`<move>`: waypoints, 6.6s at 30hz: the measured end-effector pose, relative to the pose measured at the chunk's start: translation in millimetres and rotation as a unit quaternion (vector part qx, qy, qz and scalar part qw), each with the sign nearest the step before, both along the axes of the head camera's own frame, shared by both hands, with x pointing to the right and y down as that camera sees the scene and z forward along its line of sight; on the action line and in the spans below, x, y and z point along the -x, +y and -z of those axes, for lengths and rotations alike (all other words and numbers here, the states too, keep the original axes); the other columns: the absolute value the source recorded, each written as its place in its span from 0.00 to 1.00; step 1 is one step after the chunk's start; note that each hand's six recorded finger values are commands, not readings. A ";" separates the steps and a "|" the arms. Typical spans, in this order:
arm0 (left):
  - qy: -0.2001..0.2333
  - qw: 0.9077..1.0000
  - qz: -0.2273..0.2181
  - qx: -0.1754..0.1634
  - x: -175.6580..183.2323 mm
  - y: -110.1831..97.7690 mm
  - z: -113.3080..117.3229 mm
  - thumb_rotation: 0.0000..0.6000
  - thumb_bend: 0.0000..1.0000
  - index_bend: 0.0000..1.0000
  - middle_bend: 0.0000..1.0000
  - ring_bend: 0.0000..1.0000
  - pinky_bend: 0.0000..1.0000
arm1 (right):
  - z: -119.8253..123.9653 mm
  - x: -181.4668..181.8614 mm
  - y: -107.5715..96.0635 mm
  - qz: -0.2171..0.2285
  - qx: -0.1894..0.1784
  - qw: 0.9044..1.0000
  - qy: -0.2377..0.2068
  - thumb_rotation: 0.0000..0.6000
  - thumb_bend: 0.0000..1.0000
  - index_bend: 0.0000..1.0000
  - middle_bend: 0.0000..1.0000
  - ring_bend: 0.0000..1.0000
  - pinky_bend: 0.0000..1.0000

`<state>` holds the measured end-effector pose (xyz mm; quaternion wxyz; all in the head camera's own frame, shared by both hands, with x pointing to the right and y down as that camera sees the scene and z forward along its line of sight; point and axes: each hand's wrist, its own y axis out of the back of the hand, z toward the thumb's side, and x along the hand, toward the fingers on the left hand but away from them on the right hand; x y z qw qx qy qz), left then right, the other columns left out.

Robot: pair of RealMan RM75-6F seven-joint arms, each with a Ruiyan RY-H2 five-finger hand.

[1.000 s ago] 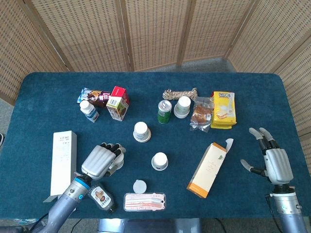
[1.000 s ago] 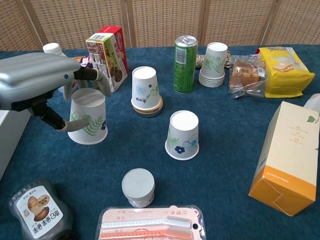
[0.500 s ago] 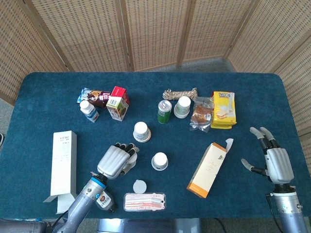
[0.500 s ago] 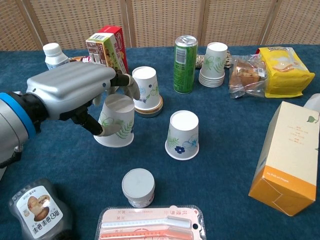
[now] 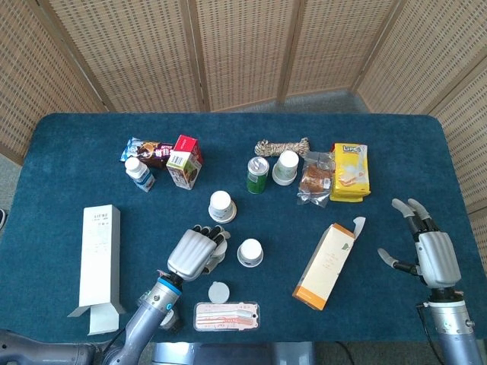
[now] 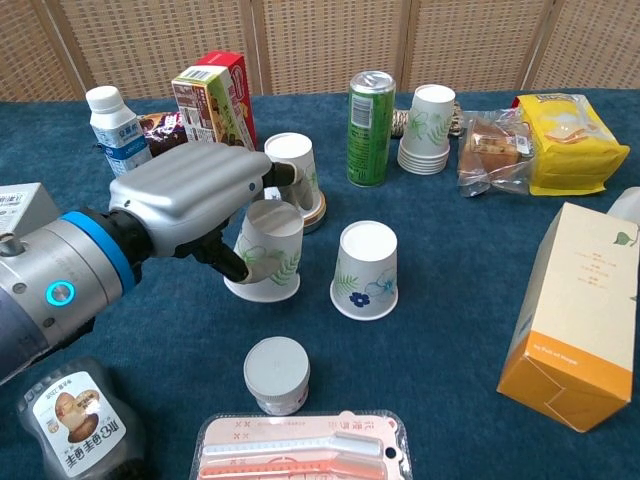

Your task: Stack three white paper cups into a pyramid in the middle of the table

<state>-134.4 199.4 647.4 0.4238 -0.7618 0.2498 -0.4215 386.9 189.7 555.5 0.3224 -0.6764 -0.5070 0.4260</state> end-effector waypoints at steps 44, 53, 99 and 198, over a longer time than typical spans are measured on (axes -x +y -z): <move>-0.033 0.999 -0.009 -0.021 33.1 -8.0 5.2 1.00 0.31 0.10 0.00 0.00 0.35 | 0.6 0.6 -0.1 -0.003 0.004 1.000 -0.012 1.00 0.22 0.11 0.23 0.09 0.28; -0.042 0.997 -0.020 -0.055 43.8 -10.6 3.7 1.00 0.30 0.03 0.00 0.00 0.19 | 0.1 1.4 0.5 -0.003 0.008 1.000 -0.014 1.00 0.23 0.11 0.23 0.09 0.28; -0.139 0.990 0.010 -0.037 6.5 -81.1 -10.7 1.00 0.29 0.07 0.00 0.00 0.25 | -1.0 -2.7 -1.4 -0.010 0.012 1.000 -0.023 1.00 0.23 0.11 0.23 0.09 0.28; -0.148 0.986 0.056 -0.044 -23.9 -94.9 -25.2 1.00 0.29 0.25 0.24 0.32 0.49 | -1.9 -7.5 -3.2 -0.021 0.019 0.999 -0.041 1.00 0.23 0.11 0.24 0.09 0.28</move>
